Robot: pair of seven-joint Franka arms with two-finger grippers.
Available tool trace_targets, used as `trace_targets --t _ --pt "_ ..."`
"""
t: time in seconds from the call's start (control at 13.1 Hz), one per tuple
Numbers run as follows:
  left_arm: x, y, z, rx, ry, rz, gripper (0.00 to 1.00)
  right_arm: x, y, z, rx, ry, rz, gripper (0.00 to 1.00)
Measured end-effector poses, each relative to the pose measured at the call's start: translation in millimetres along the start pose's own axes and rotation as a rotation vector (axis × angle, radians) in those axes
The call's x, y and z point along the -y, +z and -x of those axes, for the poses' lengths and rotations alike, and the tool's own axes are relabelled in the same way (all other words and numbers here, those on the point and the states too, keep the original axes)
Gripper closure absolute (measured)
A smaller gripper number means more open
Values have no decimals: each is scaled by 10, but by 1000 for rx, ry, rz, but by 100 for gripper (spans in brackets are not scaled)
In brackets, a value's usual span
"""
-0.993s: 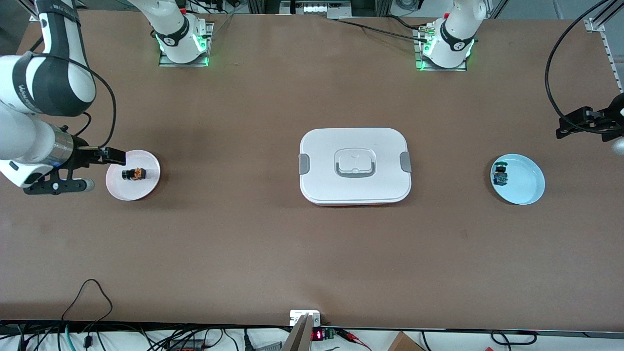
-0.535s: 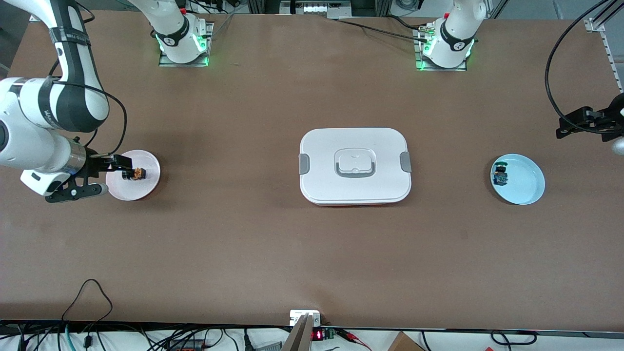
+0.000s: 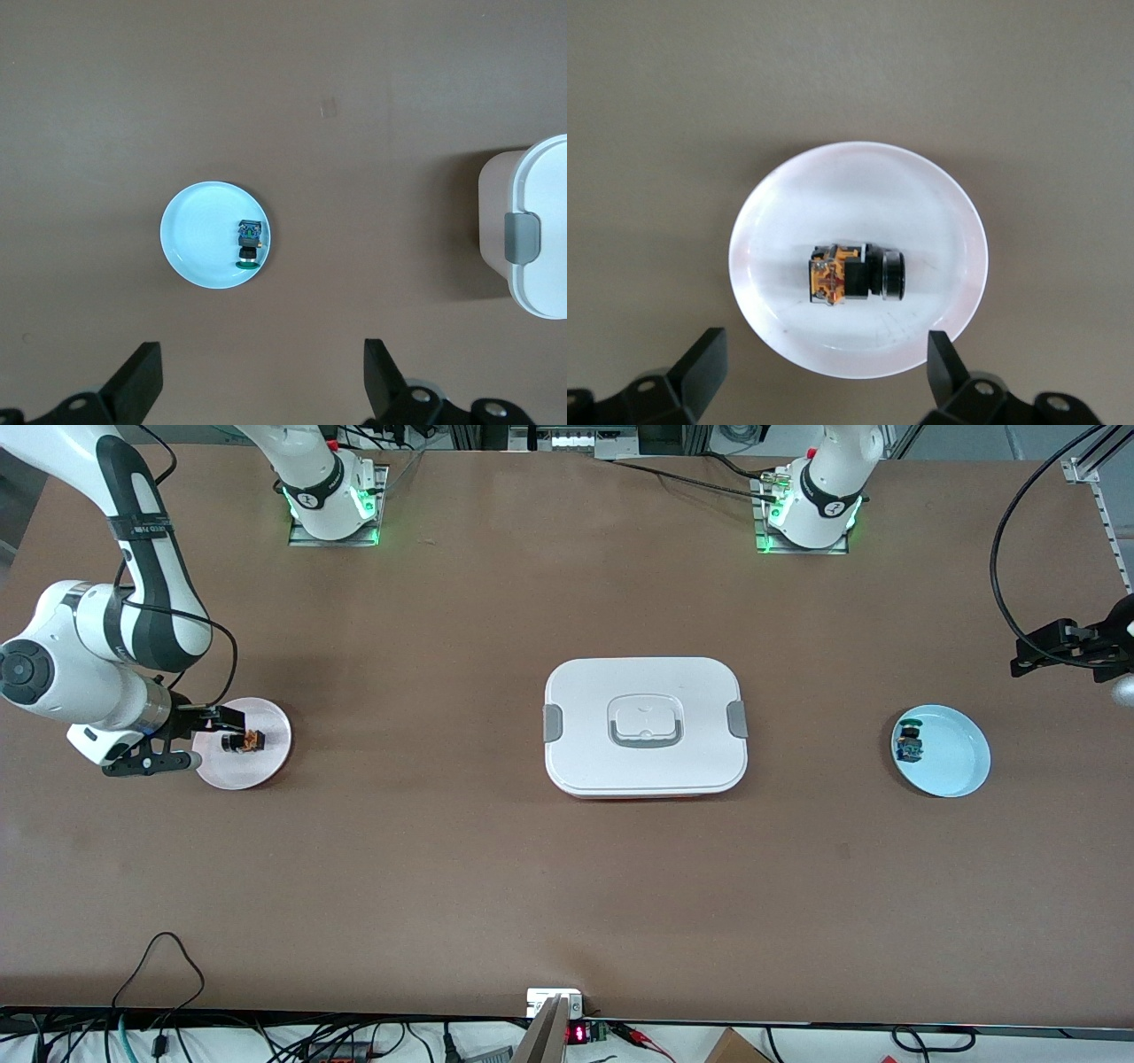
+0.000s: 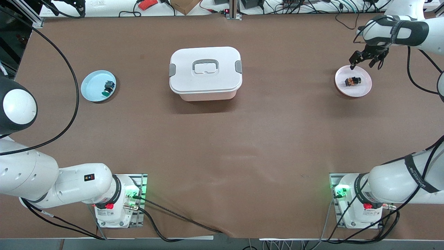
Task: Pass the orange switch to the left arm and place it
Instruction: 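Lower the open right gripper around the orange switch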
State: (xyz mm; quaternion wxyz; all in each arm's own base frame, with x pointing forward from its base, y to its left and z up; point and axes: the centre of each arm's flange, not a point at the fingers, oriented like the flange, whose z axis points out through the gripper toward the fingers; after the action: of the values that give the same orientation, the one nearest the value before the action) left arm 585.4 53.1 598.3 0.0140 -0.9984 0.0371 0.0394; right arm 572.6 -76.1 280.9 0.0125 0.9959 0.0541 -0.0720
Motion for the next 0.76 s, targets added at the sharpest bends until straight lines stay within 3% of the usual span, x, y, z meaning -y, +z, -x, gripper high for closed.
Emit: trace_targets --t 0.76 --pt "0 0 0 0 0 0 0 27 404 111 -102 18 19 0"
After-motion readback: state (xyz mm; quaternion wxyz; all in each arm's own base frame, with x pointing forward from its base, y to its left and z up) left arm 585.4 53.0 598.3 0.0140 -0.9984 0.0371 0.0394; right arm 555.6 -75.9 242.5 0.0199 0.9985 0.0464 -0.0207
